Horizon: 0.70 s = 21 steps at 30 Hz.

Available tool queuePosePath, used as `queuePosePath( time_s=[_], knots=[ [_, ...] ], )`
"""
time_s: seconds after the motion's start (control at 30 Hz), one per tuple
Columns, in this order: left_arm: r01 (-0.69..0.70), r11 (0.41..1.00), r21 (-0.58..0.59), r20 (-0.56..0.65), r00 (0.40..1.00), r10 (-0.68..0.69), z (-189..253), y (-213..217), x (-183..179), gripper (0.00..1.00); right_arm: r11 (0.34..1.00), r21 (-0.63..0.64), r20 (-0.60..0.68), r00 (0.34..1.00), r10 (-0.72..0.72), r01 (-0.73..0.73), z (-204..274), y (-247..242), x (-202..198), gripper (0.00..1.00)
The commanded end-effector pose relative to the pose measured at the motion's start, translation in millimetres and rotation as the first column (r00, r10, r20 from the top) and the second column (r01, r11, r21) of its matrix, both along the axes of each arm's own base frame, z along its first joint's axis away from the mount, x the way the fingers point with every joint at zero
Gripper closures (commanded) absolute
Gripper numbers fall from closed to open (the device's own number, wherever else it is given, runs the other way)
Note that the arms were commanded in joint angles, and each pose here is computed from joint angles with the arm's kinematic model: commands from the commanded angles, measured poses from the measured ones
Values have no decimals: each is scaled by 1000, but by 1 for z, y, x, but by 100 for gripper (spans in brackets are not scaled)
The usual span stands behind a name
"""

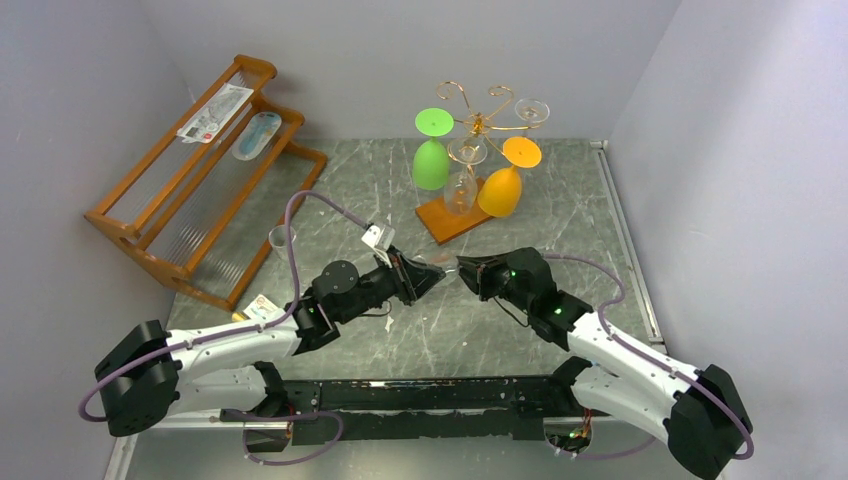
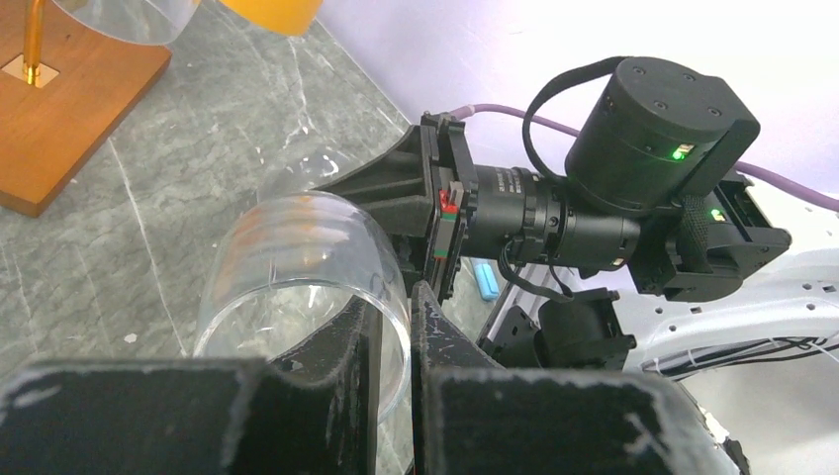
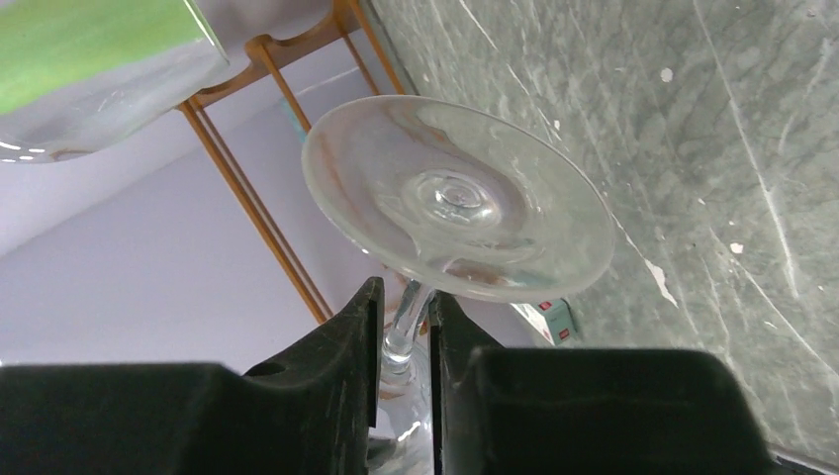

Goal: Place the wine glass upside down on the wine glass rack

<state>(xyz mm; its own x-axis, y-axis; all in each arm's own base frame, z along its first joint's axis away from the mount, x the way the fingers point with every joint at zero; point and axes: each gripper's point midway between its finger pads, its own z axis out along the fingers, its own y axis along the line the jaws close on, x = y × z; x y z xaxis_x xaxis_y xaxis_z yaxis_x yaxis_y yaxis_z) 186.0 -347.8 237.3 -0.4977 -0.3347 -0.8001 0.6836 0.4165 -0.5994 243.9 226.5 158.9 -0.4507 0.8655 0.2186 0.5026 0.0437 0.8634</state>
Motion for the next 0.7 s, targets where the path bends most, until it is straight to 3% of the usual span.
queuePosePath(
  time_s=[0.0,0.17,0.27,0.37,0.47,0.67],
  knots=[
    [58,995,-79,57,997,-54,21,-5,-11,95,999,32,31,999,19,-20,12,9,2,84],
    [61,996,-66,41,997,-58,13,-5,-12,86,1000,28,37,999,13,-14,13,8,4,100],
    [31,998,-55,-5,999,-32,5,1,-11,73,1000,2,40,999,-4,4,11,3,4,100],
    [-26,998,-62,-35,999,24,6,12,-6,48,997,-70,25,999,-23,25,2,-8,2,100],
    [-59,997,-57,-66,996,55,6,21,-6,32,993,-107,28,999,-42,44,-4,-17,0,100],
    [-107,993,-55,-91,991,102,13,40,-9,17,977,-211,84,996,-18,35,-18,-30,-6,100]
  ],
)
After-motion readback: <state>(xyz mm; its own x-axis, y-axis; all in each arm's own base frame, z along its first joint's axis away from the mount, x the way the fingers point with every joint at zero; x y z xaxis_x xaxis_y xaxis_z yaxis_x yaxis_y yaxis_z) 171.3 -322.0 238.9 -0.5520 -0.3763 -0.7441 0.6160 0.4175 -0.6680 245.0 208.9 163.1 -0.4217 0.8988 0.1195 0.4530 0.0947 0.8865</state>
